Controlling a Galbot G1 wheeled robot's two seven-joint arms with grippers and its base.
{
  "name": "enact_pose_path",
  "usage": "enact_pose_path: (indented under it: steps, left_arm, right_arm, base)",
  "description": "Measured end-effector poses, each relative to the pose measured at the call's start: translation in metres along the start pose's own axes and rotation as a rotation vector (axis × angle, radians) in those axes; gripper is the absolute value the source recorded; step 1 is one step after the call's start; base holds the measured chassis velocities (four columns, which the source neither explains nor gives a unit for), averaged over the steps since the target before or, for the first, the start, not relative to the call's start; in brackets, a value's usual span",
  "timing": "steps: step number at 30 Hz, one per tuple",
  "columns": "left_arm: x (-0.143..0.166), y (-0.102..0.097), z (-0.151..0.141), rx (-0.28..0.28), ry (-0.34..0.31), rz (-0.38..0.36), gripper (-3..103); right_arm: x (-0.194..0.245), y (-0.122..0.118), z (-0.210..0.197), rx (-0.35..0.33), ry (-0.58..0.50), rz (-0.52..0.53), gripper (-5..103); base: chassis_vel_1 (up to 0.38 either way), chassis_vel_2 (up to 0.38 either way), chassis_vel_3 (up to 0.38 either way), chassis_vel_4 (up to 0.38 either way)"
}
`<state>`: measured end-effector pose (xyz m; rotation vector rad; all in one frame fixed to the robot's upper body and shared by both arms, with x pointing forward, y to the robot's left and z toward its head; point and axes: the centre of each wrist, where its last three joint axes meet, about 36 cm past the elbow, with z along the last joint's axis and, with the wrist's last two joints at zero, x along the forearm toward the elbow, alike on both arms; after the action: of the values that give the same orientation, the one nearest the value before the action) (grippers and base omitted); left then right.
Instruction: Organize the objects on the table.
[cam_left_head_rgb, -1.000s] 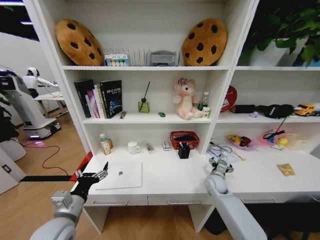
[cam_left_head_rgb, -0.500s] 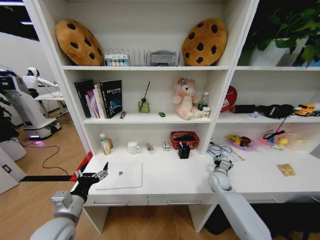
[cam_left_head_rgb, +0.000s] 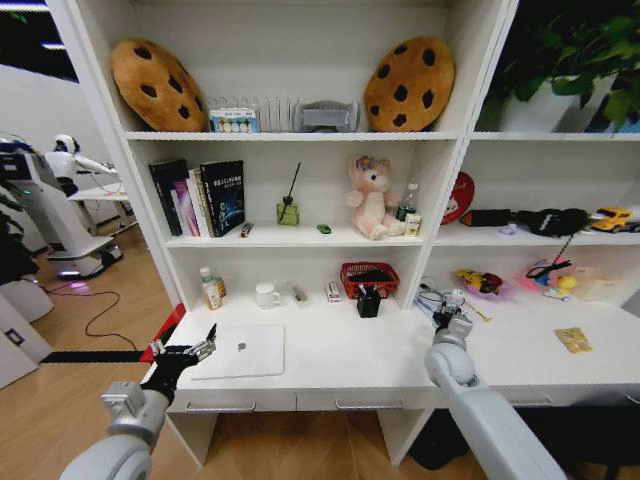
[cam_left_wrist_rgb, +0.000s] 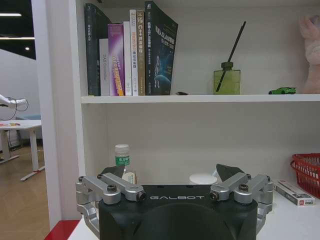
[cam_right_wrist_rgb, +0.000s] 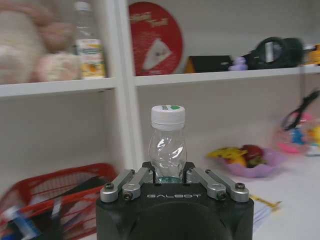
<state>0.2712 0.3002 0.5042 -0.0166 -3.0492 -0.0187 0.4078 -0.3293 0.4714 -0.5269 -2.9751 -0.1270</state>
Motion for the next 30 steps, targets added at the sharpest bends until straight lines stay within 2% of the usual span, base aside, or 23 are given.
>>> enact_pose_path:
  steps: [2, 3, 5, 9, 21, 30]
  left_arm:
    - [0.0, 0.0, 0.0, 0.0, 0.0, 0.0, 100]
    - [0.0, 0.0, 0.0, 0.0, 0.0, 0.0, 100]
    - [0.0, 0.0, 0.0, 0.0, 0.0, 0.0, 100]
    - [0.0, 0.0, 0.0, 0.0, 0.0, 0.0, 100]
    - [0.0, 0.0, 0.0, 0.0, 0.0, 0.0, 100]
    - [0.0, 0.0, 0.0, 0.0, 0.0, 0.0, 100]
  right_arm:
    - [0.034, -0.017, -0.001, 0.066, 0.009, -0.149, 24]
    - [0.034, -0.017, -0.001, 0.066, 0.009, -0.149, 24]
    - [0.054, -0.027, -0.003, 0.119, -0.026, -0.23, 24]
    - [0.079, -0.03, -0.01, 0.123, -0.008, -0.307, 24]
    - [0.082, -0.022, -0.016, 0.098, 0.012, -0.332, 24]
    - [0.084, -0.018, -0.012, 0.097, 0.023, -0.33, 24]
  base:
    - [0.0, 0.0, 0.0, 0.0]
    - [0.0, 0.0, 0.0, 0.0]
    - [0.0, 0.0, 0.0, 0.0]
    - [0.0, 0.0, 0.0, 0.0]
    - [-0.016, -0.024, 0.027, 0.022]
    - [-0.188, -0.189, 0.19, 0.185]
